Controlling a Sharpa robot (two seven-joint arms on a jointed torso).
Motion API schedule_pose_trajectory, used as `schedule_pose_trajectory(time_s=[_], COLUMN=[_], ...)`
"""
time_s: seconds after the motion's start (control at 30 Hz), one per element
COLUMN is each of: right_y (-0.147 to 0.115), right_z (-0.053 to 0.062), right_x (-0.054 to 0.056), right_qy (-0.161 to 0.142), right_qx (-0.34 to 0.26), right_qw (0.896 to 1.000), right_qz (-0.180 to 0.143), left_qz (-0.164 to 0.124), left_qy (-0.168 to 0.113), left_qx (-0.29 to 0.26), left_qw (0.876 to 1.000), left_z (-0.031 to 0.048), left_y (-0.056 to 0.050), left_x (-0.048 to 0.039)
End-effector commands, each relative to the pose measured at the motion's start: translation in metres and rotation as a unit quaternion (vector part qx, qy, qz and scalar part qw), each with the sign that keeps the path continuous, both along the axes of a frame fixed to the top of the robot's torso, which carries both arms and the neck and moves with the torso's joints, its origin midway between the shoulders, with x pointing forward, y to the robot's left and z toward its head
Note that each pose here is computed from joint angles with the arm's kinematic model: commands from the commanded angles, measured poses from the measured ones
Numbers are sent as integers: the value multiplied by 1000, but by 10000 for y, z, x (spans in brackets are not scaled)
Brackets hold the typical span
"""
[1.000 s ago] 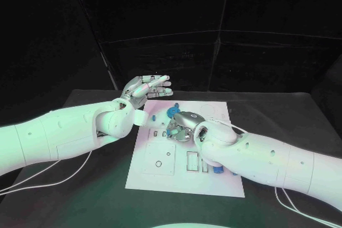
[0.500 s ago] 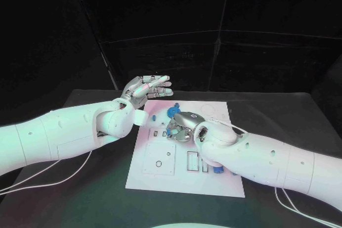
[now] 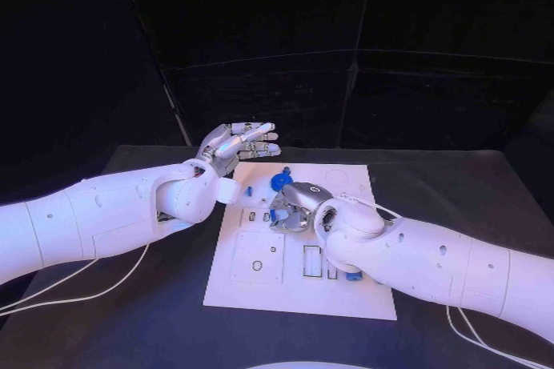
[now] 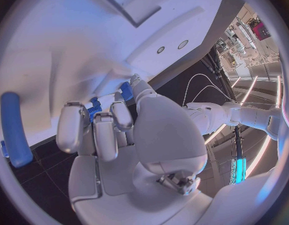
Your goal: Assemble the parts on the task board
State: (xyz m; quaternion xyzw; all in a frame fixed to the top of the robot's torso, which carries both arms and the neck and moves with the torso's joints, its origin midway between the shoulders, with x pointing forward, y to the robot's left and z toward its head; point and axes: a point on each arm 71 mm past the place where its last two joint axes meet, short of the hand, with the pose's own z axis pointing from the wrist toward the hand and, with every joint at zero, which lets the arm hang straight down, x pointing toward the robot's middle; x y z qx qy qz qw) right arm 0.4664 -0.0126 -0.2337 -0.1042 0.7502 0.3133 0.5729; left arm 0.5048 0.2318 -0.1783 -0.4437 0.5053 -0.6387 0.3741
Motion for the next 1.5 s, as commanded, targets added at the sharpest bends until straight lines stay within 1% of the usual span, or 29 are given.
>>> schedule_pose_trajectory(time_s=[0.03, 0.27, 0.43, 0.5, 0.6, 0.67, 0.8, 0.9, 1.0, 1.07, 1.13, 1.17, 1.2, 1.27, 1.33, 1.37, 1.4, 1.43, 1.5], right_y=[-19, -71, -111, -141, -200, -249, -379, -494, -606, -701, -824, -865, -978, -1119, -1228, -1267, -1329, -1405, -1521], right_z=[27, 91, 167, 213, 282, 347, 528, 652, 750, 840, 955, 990, 1073, 1162, 1219, 1235, 1257, 1279, 1306], right_x=[-4, -88, -174, -233, -306, -332, -305, -278, -256, -235, -205, -193, -159, -109, -61, -43, -13, 24, 84], right_qy=[-10, -32, -51, -58, -72, -84, -109, -119, -109, -102, -90, -85, -67, -40, -20, -13, -5, 1, 2], right_qx=[21, 60, 88, 101, 114, 120, 123, 121, 124, 132, 143, 146, 159, 176, 189, 194, 200, 207, 214], right_qw=[1000, 998, 995, 993, 990, 988, 985, 984, 985, 985, 985, 985, 984, 983, 982, 981, 980, 978, 976], right_qz=[-11, -2, 19, 31, 46, 52, 50, 46, 43, 41, 39, 38, 34, 26, 16, 11, 2, -11, -33], left_qz=[-6, -5, -2, 1, 10, 15, 22, 15, -6, -20, -32, -36, -49, -76, -99, -105, -115, -124, -130], left_qy=[-5, -5, -3, -3, -4, -5, -3, 0, 7, 11, 21, 25, 39, 76, 108, 119, 135, 149, 164], left_qx=[-3, -2, 0, 3, 22, 33, 49, 72, 112, 142, 171, 180, 207, 249, 282, 295, 317, 344, 387], left_qw=[1000, 1000, 1000, 1000, 1000, 999, 999, 997, 994, 990, 985, 983, 976, 963, 948, 942, 932, 919, 898], left_z=[18, 15, 6, 1, -14, -25, -45, -65, -94, -113, -135, -142, -165, -194, -206, -212, -221, -228, -234], left_y=[-10, 6, 45, 70, 118, 154, 208, 225, 220, 214, 216, 217, 225, 232, 240, 245, 253, 261, 267], left_x=[1, 5, 24, 33, 49, 64, 93, 102, 89, 73, 49, 40, 13, -16, -31, -37, -47, -57, -70])
